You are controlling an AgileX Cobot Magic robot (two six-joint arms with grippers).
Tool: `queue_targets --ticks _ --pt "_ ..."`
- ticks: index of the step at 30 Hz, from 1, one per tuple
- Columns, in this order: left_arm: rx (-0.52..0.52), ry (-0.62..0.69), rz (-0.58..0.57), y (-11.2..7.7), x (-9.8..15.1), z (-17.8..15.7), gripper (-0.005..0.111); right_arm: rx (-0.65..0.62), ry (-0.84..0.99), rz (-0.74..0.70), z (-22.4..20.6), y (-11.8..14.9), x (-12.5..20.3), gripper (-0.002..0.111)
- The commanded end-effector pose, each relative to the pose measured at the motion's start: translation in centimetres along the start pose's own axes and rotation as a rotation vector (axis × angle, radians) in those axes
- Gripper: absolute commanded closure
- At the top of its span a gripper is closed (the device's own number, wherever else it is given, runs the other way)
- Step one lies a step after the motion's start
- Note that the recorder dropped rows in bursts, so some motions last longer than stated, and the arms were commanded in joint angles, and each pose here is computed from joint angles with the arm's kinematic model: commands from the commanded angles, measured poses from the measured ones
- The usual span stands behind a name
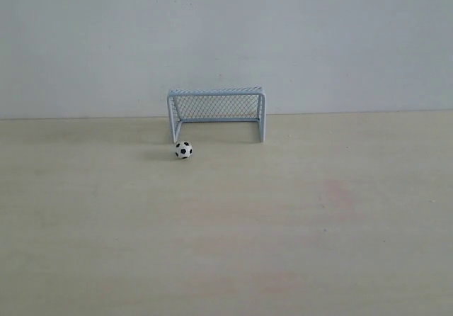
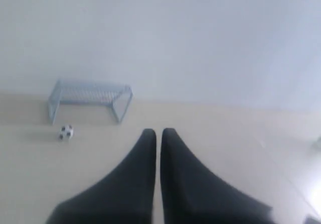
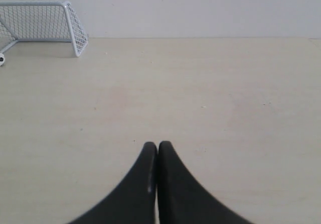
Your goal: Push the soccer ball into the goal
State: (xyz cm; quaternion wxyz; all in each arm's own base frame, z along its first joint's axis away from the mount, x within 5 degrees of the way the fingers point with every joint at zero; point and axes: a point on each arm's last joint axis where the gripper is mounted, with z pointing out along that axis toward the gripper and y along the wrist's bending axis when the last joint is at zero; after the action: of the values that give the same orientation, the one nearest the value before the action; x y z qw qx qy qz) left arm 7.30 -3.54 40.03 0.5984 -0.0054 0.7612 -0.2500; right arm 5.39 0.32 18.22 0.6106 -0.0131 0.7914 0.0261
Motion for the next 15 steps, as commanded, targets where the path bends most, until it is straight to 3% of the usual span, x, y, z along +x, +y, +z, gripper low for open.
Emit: queue_targets --ticks 1,4,8,15 --pt "-0.127 -0.238 0.038 3.4 1.9 1.3 0.102 -0.003 -0.01 -0.004 0.0 0.0 -0.1 0.108" --pt "-0.28 -0.268 0.181 6.6 6.8 1.5 0.102 -0.003 -0.01 -0.004 0.0 0.0 -0.1 0.108" --pt "-0.371 -0.303 0.186 9.1 11.9 0.9 0.102 -0.003 -0.01 -0.004 0.0 0.0 -0.1 0.108" --pt "-0.388 -0.372 0.181 9.4 12.7 0.2 0.102 -0.003 -0.01 -0.004 0.0 0.0 -0.1 0.108"
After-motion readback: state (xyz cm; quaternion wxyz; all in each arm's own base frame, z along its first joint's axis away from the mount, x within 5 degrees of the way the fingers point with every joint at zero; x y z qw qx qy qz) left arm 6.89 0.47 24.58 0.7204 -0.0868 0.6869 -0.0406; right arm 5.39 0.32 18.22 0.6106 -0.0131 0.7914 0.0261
